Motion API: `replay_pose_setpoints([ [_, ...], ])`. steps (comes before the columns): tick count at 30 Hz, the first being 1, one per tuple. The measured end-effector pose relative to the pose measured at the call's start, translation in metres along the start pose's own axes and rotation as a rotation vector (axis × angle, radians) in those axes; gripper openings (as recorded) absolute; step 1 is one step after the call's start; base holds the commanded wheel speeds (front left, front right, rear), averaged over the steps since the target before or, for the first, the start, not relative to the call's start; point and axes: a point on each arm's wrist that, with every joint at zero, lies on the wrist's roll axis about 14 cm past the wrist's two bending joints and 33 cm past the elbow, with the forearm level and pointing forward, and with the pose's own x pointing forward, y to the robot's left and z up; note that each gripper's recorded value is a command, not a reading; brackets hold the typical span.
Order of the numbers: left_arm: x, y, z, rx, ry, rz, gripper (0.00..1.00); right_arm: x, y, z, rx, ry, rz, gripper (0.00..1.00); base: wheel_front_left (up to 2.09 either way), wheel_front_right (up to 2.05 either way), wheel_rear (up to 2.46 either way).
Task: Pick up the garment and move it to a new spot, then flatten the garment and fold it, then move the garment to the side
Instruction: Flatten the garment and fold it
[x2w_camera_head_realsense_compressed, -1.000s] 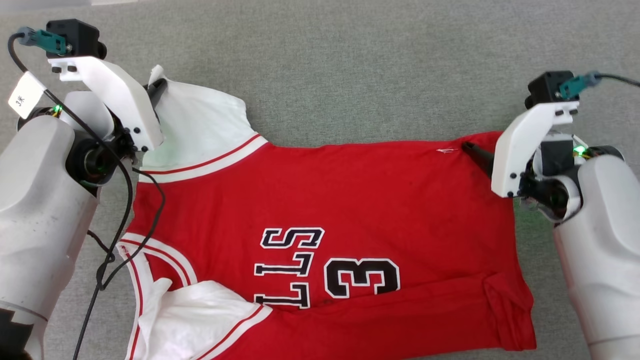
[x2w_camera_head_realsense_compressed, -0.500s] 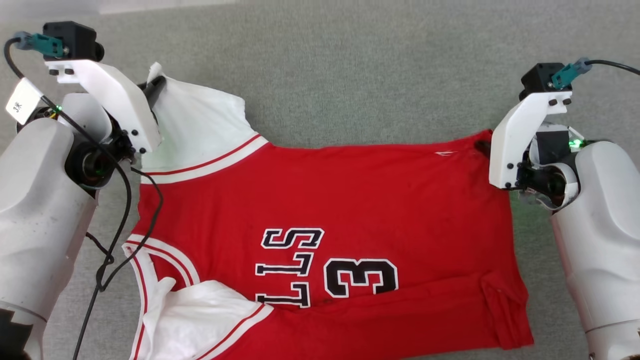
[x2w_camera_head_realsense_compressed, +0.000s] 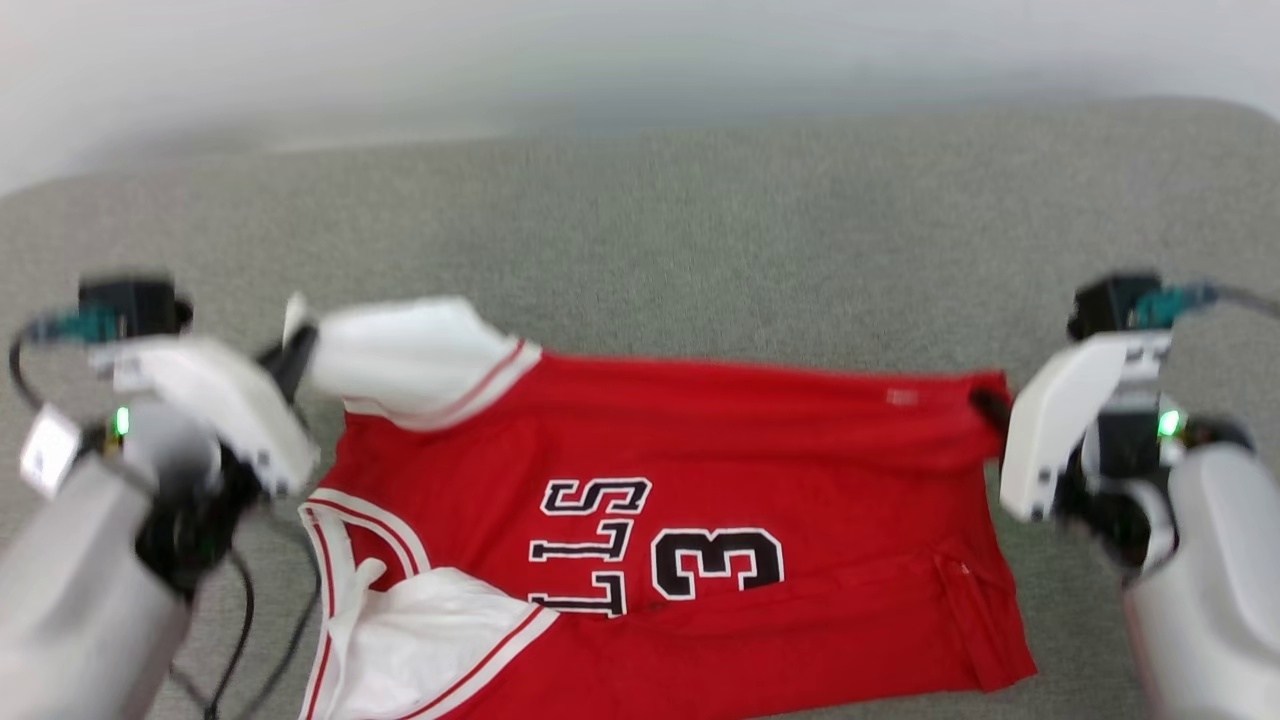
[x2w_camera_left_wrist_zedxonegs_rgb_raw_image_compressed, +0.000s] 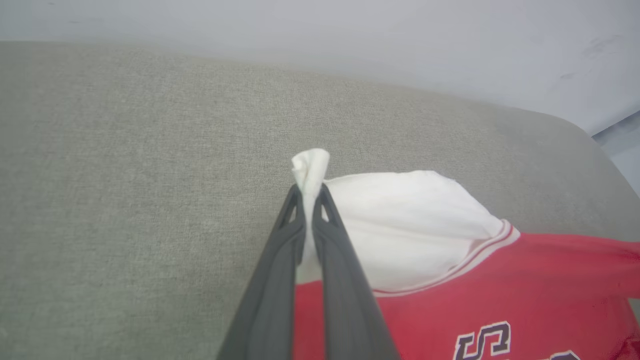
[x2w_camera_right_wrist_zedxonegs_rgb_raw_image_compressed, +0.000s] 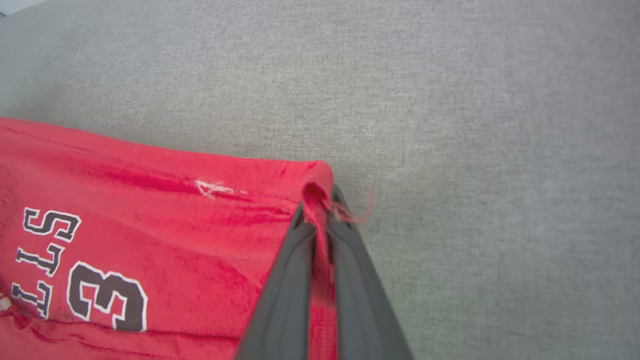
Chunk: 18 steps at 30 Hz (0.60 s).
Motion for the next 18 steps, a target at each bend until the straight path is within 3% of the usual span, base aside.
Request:
replay_pose_setpoints([
  [5, -0.044, 0.004, -0.04, -0.075, 0.017, 0.04, 0.0, -0.019, 0.001, -0.037, 0.039, 0.01, 0.004, 0.0, 0.0, 0.0, 0.0],
  [14, -0.104, 0.005, -0.134, -0.244, 0.197, 0.13, 0.0, -0.032, -0.008, -0.082, 0.091, 0.025, -0.021, 0.02, 0.0, 0.0, 0.0],
  [15, -0.108, 0.003, -0.143, -0.268, 0.219, 0.136, 0.0, -0.033, -0.01, -0.086, 0.099, 0.023, -0.025, 0.15, 0.0, 0.0, 0.0],
  [16, -0.112, 0.002, -0.15, -0.285, 0.236, 0.142, 0.0, -0.034, -0.011, -0.09, 0.108, 0.026, -0.028, 0.38, 0.0, 0.0, 0.0],
  [17, -0.115, 0.001, -0.155, -0.301, 0.246, 0.145, 0.0, -0.035, -0.011, -0.096, 0.114, 0.034, -0.03, 0.82, 0.0, 0.0, 0.0],
  [18, -0.117, -0.001, -0.16, -0.314, 0.257, 0.146, 0.04, -0.036, -0.011, -0.1, 0.119, 0.035, -0.031, 1.0, 0.0, 0.0, 0.0],
])
